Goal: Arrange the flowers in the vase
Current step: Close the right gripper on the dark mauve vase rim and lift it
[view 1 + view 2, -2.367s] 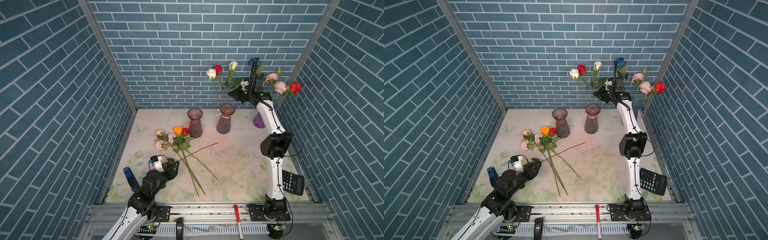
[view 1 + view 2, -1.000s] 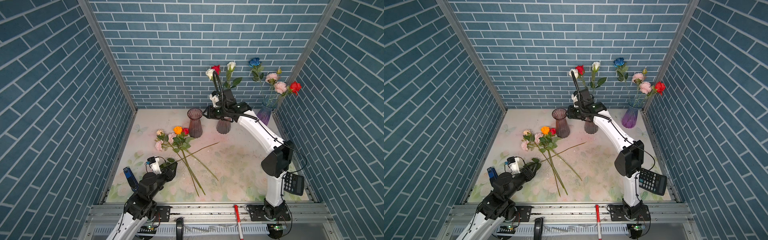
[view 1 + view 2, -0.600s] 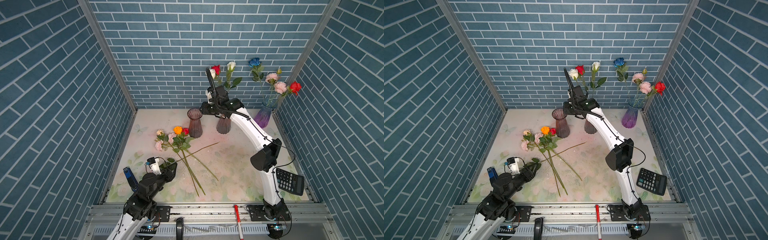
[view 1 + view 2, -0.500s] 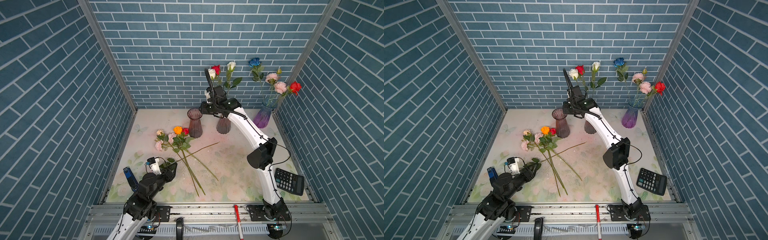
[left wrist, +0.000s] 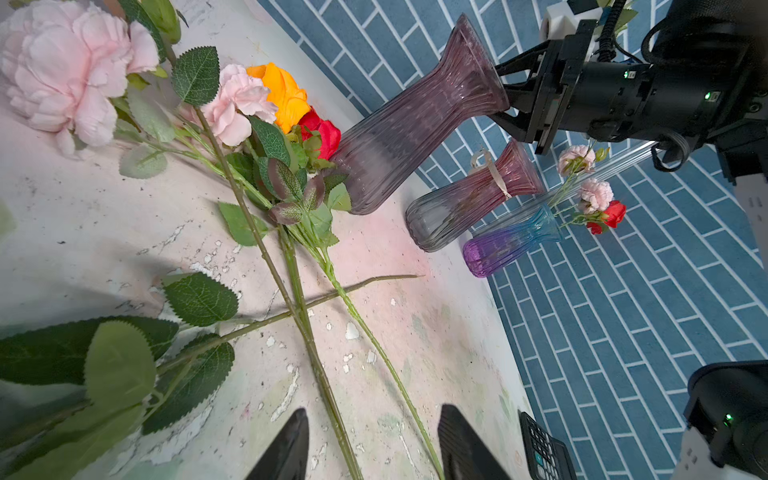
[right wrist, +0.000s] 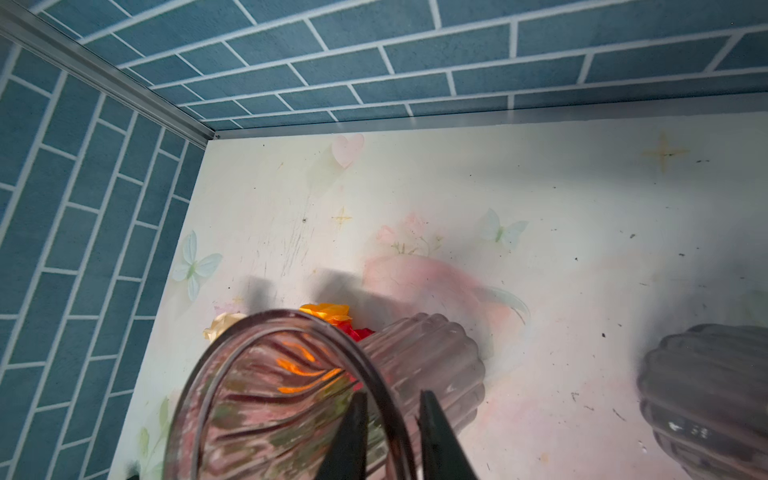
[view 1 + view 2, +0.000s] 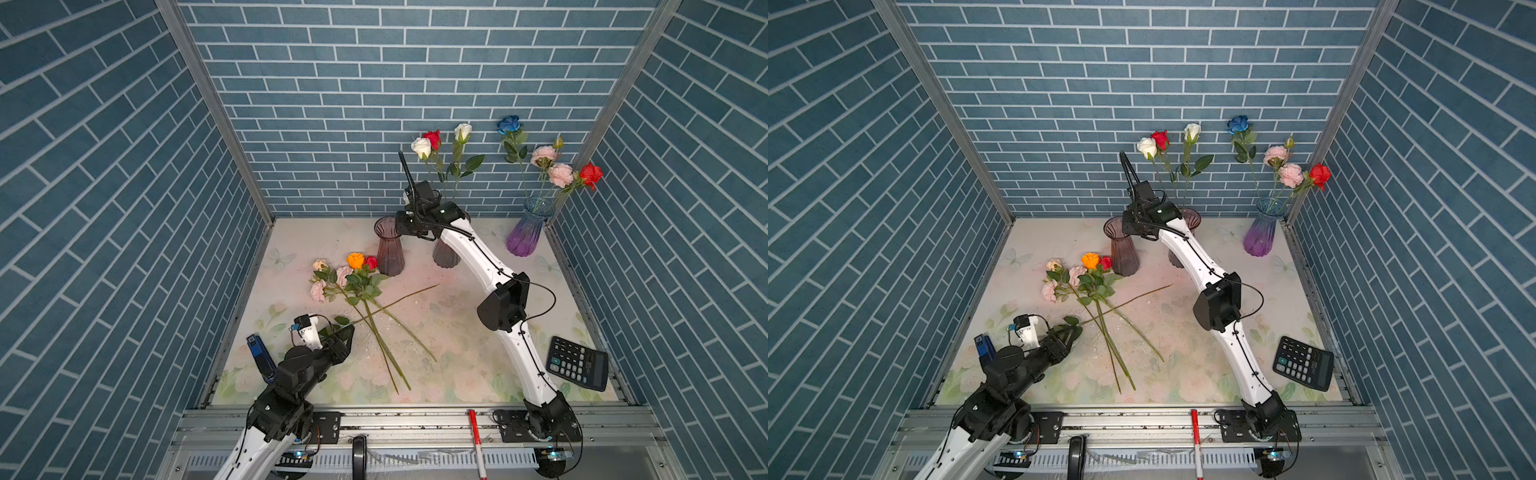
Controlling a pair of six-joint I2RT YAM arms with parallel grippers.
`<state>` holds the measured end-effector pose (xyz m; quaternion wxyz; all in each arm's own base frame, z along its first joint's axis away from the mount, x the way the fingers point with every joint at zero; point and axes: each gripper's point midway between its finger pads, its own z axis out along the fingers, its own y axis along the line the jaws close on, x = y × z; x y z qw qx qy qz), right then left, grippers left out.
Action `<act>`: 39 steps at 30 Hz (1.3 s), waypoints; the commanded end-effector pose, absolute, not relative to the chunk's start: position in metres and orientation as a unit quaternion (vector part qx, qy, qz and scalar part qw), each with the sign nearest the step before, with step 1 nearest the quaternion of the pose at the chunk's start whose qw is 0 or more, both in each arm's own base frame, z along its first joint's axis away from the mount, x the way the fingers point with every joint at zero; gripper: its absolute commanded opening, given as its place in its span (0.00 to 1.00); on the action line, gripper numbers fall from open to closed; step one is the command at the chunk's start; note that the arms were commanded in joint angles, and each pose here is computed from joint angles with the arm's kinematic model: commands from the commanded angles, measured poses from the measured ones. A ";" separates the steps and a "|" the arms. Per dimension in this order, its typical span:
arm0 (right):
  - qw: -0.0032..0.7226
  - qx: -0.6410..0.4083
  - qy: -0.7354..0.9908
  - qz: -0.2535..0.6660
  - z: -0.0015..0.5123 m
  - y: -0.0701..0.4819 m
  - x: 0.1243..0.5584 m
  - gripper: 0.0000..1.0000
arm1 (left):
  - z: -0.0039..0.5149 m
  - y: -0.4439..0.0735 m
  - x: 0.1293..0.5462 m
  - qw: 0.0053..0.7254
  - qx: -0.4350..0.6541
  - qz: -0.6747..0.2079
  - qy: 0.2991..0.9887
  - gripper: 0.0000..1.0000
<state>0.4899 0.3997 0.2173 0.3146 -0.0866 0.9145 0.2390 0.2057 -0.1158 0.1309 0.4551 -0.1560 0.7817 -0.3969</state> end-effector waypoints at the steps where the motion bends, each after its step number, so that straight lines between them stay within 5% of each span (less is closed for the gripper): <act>1: 0.306 -0.084 0.919 0.233 0.217 0.396 0.483 0.15 | 0.136 -0.114 0.205 0.462 -0.151 -0.394 0.780 0.52; 12: 0.329 -0.111 0.913 0.215 0.264 0.369 0.446 0.00 | 0.136 -0.114 0.205 0.462 -0.151 -0.392 0.781 0.52; 28: 0.266 -0.062 0.917 0.291 0.240 0.296 0.306 0.00 | 0.131 -0.114 0.205 0.451 -0.161 -0.392 0.786 0.52; 39: 0.243 -0.027 0.913 0.327 0.251 0.276 0.257 0.00 | 0.128 -0.112 0.205 0.447 -0.169 -0.390 0.787 0.52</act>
